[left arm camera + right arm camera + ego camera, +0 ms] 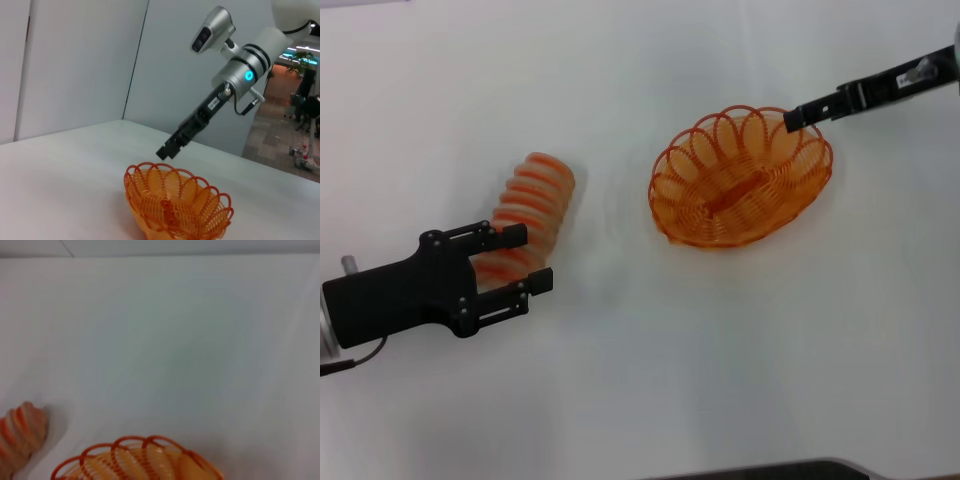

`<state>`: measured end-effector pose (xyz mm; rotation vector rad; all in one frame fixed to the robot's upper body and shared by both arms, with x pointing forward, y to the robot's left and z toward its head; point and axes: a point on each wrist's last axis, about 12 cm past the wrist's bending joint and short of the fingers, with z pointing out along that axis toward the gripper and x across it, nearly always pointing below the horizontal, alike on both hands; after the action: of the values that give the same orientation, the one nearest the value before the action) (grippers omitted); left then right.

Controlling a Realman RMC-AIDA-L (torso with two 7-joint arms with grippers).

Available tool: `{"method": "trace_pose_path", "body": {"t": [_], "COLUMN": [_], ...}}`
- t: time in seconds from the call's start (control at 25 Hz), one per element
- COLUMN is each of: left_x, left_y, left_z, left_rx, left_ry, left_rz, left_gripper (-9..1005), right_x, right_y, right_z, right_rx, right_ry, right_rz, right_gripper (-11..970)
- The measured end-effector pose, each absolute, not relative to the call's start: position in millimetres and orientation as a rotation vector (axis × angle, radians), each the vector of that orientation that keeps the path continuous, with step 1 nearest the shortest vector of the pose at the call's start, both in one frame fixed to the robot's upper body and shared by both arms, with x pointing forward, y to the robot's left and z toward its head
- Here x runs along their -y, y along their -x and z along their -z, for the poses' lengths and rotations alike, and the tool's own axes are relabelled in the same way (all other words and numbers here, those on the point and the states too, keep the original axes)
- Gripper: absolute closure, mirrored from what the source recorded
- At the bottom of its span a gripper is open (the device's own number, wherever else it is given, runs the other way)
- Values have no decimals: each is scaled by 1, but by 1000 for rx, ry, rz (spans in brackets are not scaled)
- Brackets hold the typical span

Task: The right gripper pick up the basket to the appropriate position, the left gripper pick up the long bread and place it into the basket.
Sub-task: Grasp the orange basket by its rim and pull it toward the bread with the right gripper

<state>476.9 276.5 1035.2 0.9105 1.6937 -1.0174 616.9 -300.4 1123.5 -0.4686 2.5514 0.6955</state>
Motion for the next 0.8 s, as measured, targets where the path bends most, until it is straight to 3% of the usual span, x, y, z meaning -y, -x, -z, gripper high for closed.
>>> {"method": "trace_pose_path", "body": {"t": [0.64, 0.8], "left_x": [-274, -273], "left_y": [-479, -479], "left_z": [-1036, -1036], "left_rx": [-1683, -1685], "left_ry": [-920, -920], "left_rz": [1022, 1019], "left_gripper": [353, 353], "right_x": [293, 291], "right_y": [-615, -615], "right_z": [-1111, -1108], "right_rx": [-2586, -2592], "right_ry": [491, 497], "right_rz": [-681, -673], "right_gripper": [80, 194]}}
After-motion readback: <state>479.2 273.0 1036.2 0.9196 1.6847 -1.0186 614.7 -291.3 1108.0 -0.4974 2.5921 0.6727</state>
